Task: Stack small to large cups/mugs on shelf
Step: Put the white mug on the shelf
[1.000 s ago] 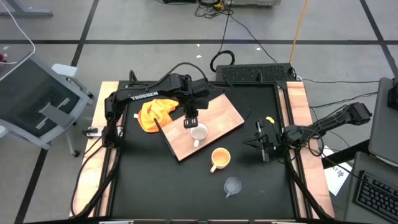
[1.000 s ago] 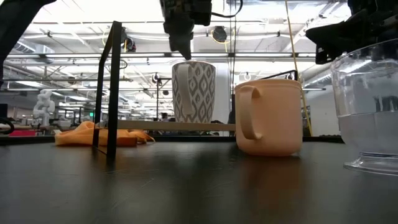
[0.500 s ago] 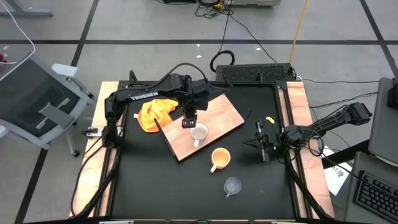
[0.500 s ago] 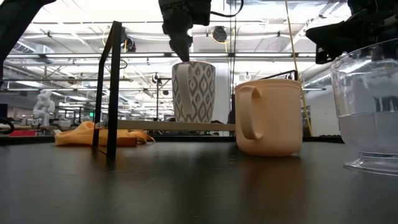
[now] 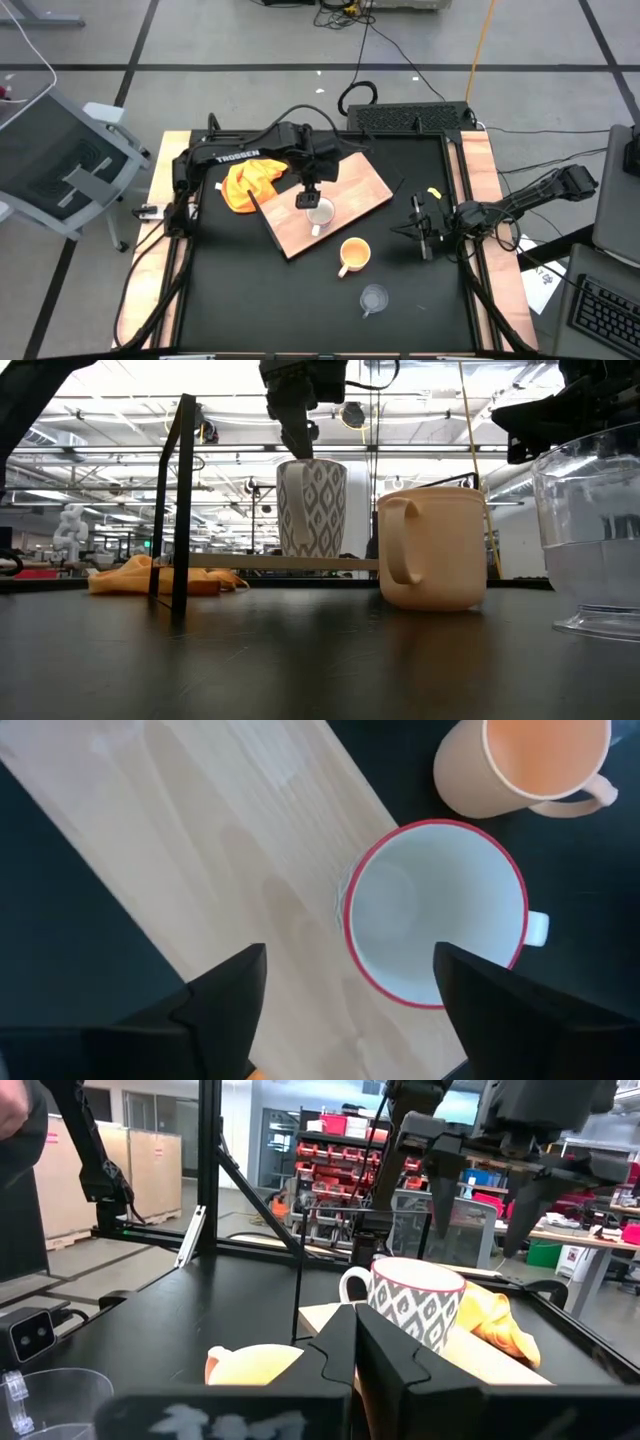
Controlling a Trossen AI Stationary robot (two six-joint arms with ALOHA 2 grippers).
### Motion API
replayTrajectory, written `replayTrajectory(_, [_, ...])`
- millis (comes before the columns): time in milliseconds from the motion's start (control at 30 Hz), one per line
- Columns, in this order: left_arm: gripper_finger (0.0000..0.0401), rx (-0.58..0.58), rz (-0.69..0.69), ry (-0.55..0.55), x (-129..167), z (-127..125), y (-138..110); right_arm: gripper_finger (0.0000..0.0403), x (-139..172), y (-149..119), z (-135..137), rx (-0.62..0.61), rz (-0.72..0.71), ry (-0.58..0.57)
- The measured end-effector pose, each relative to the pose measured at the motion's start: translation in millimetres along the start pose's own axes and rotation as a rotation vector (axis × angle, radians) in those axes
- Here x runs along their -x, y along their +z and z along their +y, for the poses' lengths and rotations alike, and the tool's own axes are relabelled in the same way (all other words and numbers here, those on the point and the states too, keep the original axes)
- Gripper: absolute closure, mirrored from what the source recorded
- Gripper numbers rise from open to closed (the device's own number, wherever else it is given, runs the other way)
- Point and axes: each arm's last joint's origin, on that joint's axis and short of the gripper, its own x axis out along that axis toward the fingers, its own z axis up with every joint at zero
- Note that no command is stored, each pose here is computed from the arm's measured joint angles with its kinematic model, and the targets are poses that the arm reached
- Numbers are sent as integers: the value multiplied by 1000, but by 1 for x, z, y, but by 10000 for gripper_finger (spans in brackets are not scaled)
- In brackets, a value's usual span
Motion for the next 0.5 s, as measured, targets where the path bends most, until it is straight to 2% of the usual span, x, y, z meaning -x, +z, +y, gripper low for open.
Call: replayTrajectory(500, [114, -8, 30, -13, -23, 4, 6, 403, 0, -2, 0, 3, 17, 2])
